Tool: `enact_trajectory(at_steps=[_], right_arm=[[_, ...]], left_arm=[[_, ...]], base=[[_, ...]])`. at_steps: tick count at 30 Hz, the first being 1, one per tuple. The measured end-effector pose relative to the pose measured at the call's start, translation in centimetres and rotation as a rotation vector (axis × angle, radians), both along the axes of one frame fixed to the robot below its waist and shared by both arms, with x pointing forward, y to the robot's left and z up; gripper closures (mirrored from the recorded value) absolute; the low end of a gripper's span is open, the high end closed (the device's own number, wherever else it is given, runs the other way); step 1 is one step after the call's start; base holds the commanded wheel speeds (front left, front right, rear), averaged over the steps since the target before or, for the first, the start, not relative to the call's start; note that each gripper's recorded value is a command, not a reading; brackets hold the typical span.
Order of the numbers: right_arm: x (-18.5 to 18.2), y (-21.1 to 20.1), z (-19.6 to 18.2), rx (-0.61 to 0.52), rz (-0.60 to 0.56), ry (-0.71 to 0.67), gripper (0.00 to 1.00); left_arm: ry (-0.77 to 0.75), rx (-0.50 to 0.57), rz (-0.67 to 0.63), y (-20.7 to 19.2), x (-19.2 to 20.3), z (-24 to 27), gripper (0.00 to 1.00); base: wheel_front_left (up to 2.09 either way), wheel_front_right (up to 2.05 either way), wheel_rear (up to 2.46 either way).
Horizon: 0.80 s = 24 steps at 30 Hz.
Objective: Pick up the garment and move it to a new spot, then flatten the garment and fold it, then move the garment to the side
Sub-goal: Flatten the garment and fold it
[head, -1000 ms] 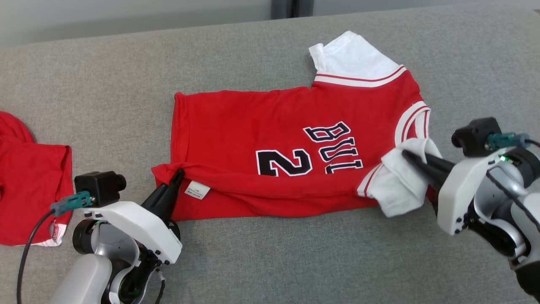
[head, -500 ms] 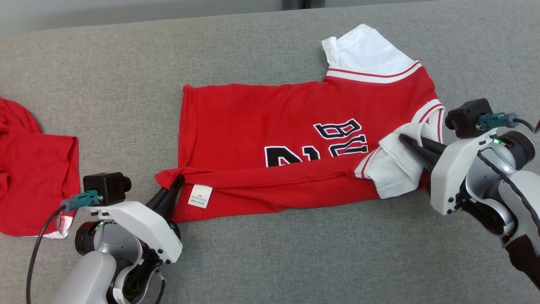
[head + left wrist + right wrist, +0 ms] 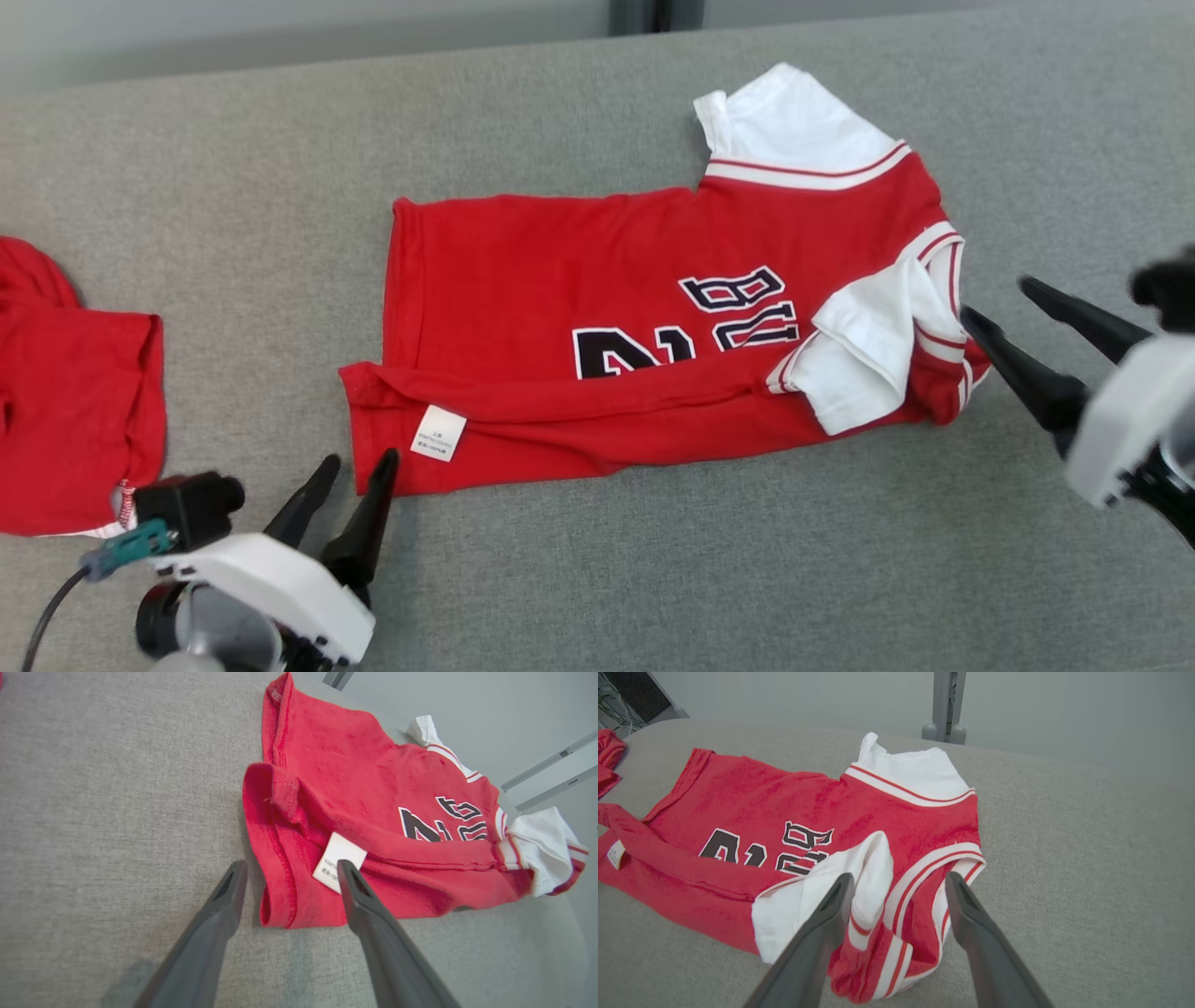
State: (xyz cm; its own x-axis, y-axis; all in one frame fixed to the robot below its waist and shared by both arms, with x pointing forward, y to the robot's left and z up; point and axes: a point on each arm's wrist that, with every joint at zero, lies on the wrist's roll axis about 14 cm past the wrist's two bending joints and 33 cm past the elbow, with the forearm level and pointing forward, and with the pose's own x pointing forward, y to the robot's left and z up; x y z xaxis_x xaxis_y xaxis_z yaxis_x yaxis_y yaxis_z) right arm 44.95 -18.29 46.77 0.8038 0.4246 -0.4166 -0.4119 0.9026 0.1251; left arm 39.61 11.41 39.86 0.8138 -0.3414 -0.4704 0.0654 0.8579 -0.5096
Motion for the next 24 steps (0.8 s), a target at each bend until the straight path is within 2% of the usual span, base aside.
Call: enact_trajectory(at_steps=[3,7,12,18,24], right_arm=[[-1.7,-2.2,-1.8,-0.007,-0.046,0.056,0.00],[-3.9,-3.2,-5.6,0.003,-0.095,0.156,0.00],[-5.1,-2.1,-8.7,0.011,-0.107,0.217,0.00],[-4.6,-0.5,-7.6,0.040,-0.102,0.171,0.00],[-4.2,-0.6,-5.7,0.004,-0.088,0.093,0.00]], left_arm=[[0.029,0.001,0.036,0.9,-0.9,-0.7,0.00],[0.069,0.027,0.040,1.3,-1.0,-2.2,0.00],[0.083,-0.016,0.042,0.3,-0.3,-2.7,0.00],[0.075,-0.025,0.040,0.1,-0.2,-2.3,0.00],[0.066,-0.041,0.045,0.0,-0.2,-1.6,0.00]], base=[[0.00,0.00,0.00],[0.00,0.00,0.00],[0.00,0.00,0.00],[0.00,0.00,0.00],[0.00,0.00,0.00]])
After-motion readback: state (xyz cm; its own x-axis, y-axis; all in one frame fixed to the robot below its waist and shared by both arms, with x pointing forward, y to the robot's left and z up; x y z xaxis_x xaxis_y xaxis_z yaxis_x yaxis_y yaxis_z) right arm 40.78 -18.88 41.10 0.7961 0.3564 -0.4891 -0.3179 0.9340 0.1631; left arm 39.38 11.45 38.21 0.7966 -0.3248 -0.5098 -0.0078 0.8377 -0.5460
